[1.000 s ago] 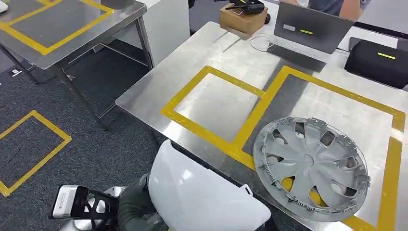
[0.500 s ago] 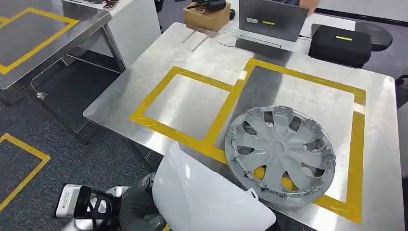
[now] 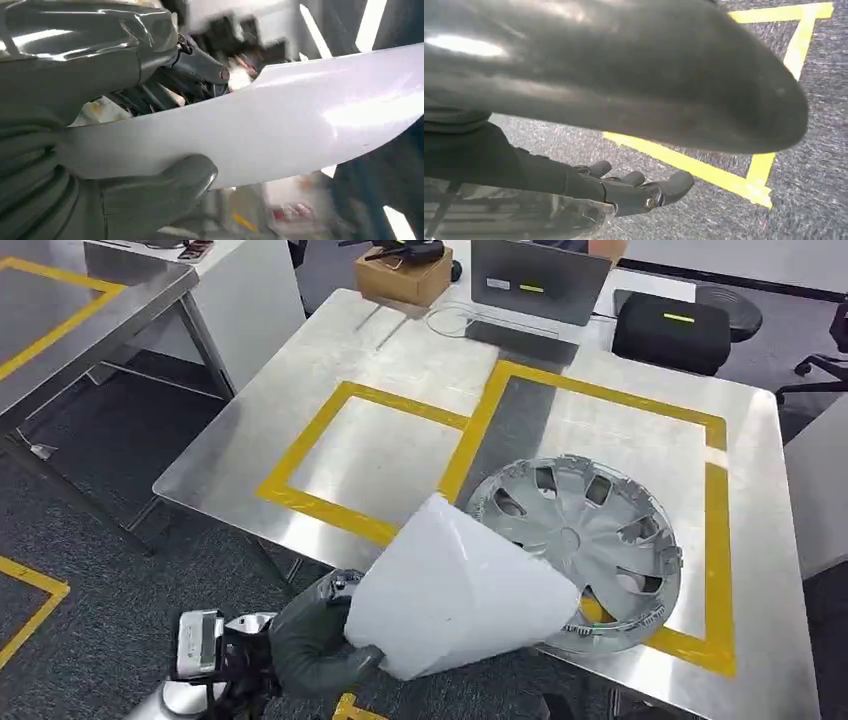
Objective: Take the parts from the cabinet and place them on the table.
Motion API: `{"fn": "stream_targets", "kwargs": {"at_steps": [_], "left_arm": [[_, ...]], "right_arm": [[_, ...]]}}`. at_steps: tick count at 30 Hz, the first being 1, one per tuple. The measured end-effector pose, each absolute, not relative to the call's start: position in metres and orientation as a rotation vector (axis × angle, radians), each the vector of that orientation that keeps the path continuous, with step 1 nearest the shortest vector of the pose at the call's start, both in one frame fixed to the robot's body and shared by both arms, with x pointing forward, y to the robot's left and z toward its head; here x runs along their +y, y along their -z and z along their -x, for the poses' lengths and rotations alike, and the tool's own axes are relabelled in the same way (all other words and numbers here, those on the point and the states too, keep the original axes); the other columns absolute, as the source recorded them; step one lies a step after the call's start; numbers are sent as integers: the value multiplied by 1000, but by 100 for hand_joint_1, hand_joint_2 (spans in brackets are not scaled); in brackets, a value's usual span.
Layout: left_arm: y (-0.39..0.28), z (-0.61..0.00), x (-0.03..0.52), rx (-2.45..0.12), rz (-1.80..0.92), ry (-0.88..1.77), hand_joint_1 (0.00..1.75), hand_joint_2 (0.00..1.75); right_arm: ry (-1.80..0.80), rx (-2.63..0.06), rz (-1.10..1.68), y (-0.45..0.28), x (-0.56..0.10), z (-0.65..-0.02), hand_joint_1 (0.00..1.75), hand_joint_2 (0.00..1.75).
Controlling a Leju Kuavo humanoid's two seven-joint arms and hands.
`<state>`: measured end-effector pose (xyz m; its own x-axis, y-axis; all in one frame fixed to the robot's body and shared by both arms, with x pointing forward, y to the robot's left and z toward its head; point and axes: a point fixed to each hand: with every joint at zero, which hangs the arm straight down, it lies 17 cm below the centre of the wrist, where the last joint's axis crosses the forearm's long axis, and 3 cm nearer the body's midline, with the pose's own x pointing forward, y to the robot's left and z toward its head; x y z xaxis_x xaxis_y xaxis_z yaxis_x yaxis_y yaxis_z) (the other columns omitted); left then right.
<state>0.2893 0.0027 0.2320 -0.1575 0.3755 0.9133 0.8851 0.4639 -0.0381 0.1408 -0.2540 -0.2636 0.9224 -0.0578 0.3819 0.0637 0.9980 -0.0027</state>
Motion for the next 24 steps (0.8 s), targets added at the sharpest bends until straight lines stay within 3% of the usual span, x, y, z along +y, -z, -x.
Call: {"fn": "stream_targets", "kwargs": {"at_steps": [3,11,24], "left_arm": [[-214,-304,3,-1765,923,691,175,175],[-198,-380,26,-1984,110,790,175,175],[-207,-454,58,-2062,-450,789,175,175]], "right_arm": [[62,-377,9,266,-253,-127,0,0],[80,-389,4,266,-251,-120,0,0],[113,-371,-55,267,-226,-103,0,0]]}}
